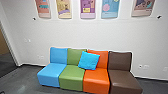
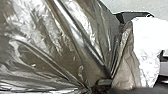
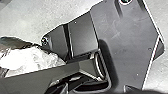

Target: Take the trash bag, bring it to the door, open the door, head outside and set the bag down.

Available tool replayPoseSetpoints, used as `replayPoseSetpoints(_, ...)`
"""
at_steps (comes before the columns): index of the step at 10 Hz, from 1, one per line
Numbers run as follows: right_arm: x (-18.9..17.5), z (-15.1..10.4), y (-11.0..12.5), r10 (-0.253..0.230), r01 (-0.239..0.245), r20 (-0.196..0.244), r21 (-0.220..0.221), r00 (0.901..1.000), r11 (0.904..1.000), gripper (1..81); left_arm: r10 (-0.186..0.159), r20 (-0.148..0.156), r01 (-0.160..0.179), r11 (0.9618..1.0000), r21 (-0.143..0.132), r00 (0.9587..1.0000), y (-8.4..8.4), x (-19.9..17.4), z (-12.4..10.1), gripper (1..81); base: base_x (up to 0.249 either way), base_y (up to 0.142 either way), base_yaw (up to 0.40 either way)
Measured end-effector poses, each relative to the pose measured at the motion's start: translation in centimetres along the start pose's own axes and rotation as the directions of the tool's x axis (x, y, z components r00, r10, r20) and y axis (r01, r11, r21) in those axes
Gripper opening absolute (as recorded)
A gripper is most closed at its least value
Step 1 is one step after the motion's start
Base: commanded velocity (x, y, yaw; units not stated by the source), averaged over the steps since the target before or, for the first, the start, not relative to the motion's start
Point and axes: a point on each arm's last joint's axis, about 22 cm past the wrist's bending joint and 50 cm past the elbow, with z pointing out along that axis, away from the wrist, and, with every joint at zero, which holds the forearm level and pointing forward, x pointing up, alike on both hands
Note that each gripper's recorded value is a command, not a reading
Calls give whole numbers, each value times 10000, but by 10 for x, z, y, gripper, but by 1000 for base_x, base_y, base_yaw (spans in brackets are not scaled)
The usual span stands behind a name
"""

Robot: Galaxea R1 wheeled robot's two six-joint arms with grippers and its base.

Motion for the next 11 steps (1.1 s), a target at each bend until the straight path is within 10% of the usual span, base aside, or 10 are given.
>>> replayPoseSetpoints(8,-4,6,-2,-218,217,-83,-122,9997,9997,811,16,-96,-15,10000,96,10000,12,-2,3,10,0,0,0)
replayPoseSetpoints(11,-32,1,5,162,-140,612,-361,9980,9992,811,-5,633,2,10000,47,9980,13,-30,3,10,0,0,0)
